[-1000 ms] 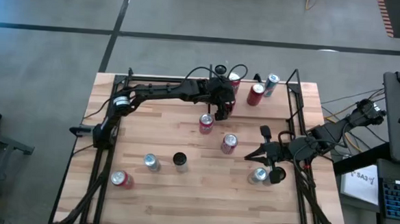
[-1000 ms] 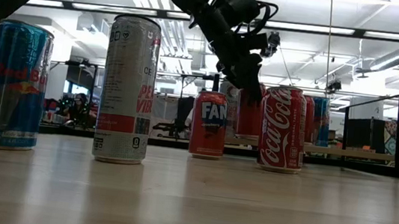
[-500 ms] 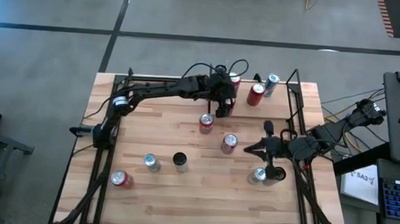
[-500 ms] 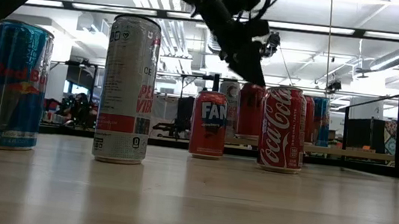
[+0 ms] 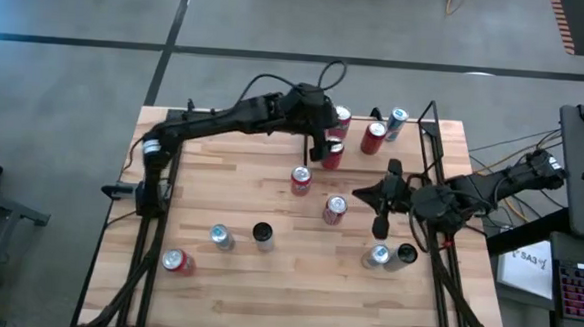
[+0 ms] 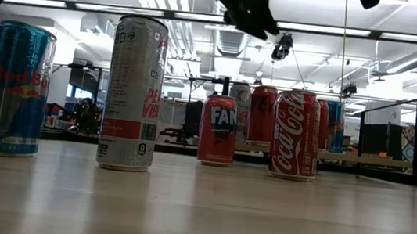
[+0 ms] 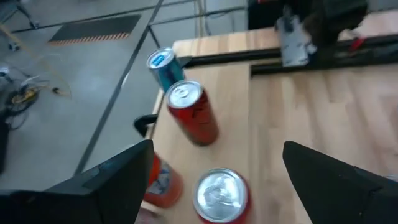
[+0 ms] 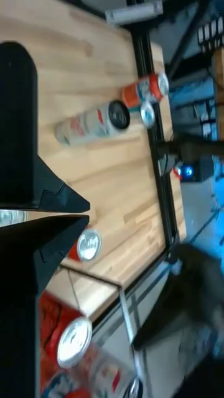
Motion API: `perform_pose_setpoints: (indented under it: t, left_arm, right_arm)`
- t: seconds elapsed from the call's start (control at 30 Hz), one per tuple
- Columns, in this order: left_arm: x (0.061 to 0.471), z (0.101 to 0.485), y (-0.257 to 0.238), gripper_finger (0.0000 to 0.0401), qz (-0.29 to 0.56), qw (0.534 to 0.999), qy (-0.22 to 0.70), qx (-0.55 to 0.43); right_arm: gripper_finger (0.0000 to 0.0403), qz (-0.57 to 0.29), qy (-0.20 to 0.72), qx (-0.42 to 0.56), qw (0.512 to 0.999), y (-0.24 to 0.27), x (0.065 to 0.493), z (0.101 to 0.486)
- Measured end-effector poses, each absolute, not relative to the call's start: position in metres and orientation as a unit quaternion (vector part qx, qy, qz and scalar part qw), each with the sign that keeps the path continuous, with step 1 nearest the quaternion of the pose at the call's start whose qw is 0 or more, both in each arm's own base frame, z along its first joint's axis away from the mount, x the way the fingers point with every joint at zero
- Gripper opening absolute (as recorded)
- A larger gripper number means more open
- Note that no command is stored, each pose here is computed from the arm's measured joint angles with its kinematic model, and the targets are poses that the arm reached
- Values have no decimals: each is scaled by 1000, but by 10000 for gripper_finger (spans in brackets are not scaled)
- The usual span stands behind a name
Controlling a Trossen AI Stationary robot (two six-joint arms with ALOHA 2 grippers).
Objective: Place canned beverage on shelf
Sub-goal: Put the red black soda can on the shelf aligned with the other red black soda can
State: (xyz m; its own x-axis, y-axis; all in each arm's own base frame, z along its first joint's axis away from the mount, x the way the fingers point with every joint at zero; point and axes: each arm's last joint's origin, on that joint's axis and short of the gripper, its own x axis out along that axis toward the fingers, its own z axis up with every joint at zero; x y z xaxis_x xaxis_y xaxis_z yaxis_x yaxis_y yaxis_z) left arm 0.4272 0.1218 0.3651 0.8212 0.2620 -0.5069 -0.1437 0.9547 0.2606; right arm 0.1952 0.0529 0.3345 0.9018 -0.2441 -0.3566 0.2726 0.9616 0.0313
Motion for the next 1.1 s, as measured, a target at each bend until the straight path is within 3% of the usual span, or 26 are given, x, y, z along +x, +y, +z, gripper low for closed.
perform_pose_setpoints:
  t: [0.53, 1.1]
  left_arm:
    - [340, 352, 59, 341, 92, 988, 45, 114]
    - [281, 324, 43, 341, 91, 992, 25, 83]
  right_arm:
    - [9, -199, 202, 77, 956, 3, 205, 330]
    - [9, -278, 277, 122, 911, -74, 247, 310]
